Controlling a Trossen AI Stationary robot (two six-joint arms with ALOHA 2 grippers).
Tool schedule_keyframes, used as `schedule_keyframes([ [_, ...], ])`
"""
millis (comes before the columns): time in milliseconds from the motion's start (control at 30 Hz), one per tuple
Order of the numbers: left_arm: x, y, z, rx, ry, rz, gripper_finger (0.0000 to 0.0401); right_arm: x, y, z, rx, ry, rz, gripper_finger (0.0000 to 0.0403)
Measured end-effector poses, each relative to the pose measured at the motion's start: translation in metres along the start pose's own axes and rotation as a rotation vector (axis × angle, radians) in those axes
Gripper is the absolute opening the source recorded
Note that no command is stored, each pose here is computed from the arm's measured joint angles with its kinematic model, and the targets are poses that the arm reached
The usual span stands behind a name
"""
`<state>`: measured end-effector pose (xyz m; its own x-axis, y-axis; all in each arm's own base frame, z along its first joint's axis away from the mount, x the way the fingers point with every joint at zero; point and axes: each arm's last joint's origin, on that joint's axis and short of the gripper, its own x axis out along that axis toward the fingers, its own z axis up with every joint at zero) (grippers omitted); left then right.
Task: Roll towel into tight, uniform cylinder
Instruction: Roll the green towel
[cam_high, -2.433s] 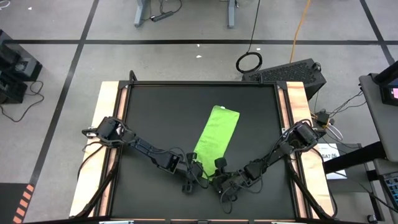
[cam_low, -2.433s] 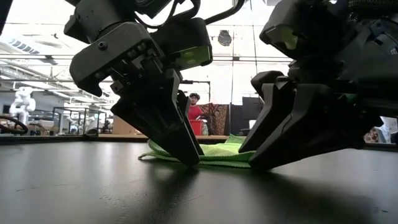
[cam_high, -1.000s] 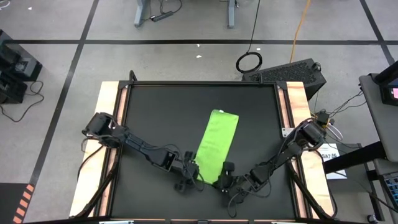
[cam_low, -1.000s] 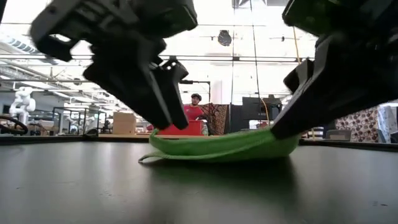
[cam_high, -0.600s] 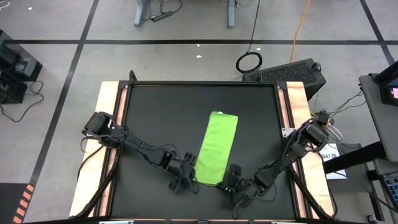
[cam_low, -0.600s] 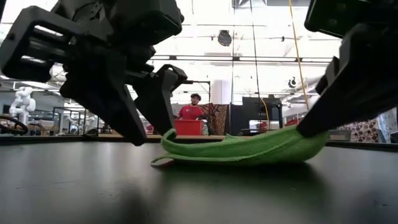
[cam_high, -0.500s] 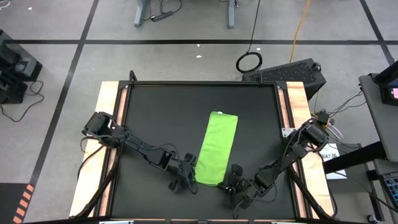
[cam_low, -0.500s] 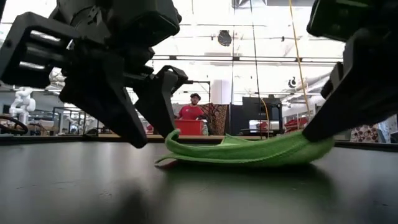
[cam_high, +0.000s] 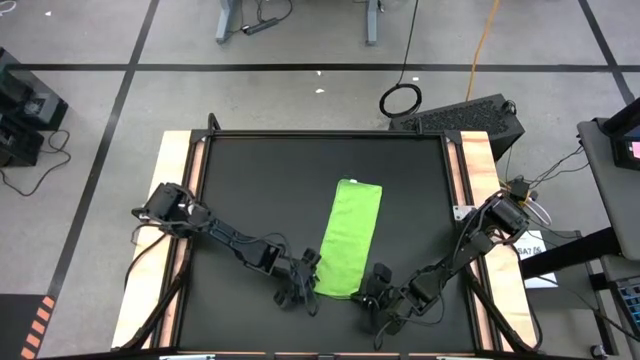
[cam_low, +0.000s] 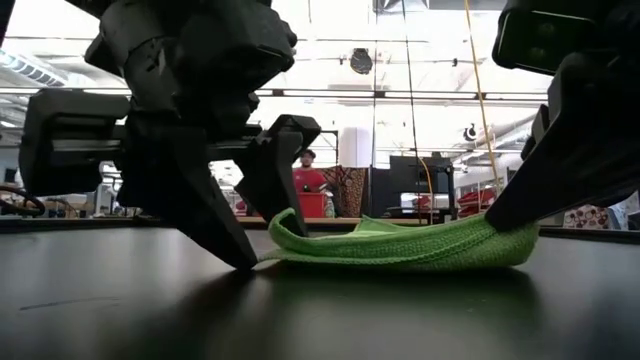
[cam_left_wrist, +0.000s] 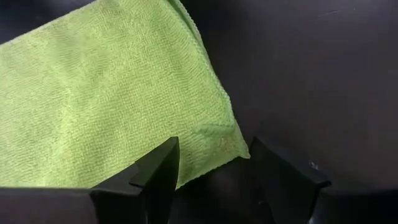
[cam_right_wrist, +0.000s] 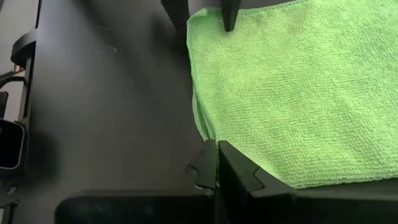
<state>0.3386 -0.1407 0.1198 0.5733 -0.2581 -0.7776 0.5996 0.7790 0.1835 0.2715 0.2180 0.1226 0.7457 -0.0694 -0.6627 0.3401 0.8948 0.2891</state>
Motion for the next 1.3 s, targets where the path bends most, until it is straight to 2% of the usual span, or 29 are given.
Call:
schedule_keyframes([
  [167, 0.001, 0.002, 0.001, -0.001, -0.011, 0.022, 0.0212, 0.0, 0.0, 0.0, 0.001, 0.001, 0.0, 0.0],
  [267, 0.001, 0.007, -0.001, -0.014, -0.012, 0.021, 0.0188, 0.0, 0.0, 0.0, 0.001, 0.001, 0.0, 0.0],
  [333, 0.001, 0.01, -0.003, -0.023, -0.019, -0.002, 0.0151, 0.0, 0.0, 0.0, 0.001, 0.001, 0.0, 0.0],
  [500, 0.001, 0.012, -0.003, -0.029, -0.046, -0.051, 0.0027, 0.0, 0.0, 0.0, 0.026, 0.002, -0.002, 0.0],
  [533, 0.001, 0.012, -0.002, -0.029, -0.05, -0.055, 0.0015, 0.0, 0.0, 0.0, 0.033, 0.003, -0.003, 0.0],
  [667, 0.001, 0.012, -0.002, -0.089, -0.061, -0.058, 0.0014, -0.001, 0.0, -0.002, 0.071, 0.016, -0.002, 0.0],
  [833, 0.001, 0.016, -0.001, -0.252, -0.092, -0.098, 0.0005, -0.004, 0.0, -0.009, 0.095, 0.099, 0.011, 0.0],
  [933, 0.0, 0.025, -0.002, -0.382, -0.098, -0.09, 0.0006, -0.004, -0.002, -0.013, 0.083, 0.187, 0.011, 0.0],
  [1067, -0.001, 0.038, -0.002, -0.624, -0.141, -0.098, 0.0005, -0.01, 0.0, -0.01, 0.135, 0.238, 0.039, 0.0],
  [1133, -0.002, 0.04, -0.003, -0.666, -0.146, -0.133, 0.0005, -0.015, 0.0, -0.005, 0.156, 0.224, 0.046, 0.0],
  [1300, -0.001, 0.039, -0.008, -0.687, -0.092, -0.159, 0.0005, -0.026, -0.003, 0.008, 0.258, 0.178, 0.014, 0.0],
])
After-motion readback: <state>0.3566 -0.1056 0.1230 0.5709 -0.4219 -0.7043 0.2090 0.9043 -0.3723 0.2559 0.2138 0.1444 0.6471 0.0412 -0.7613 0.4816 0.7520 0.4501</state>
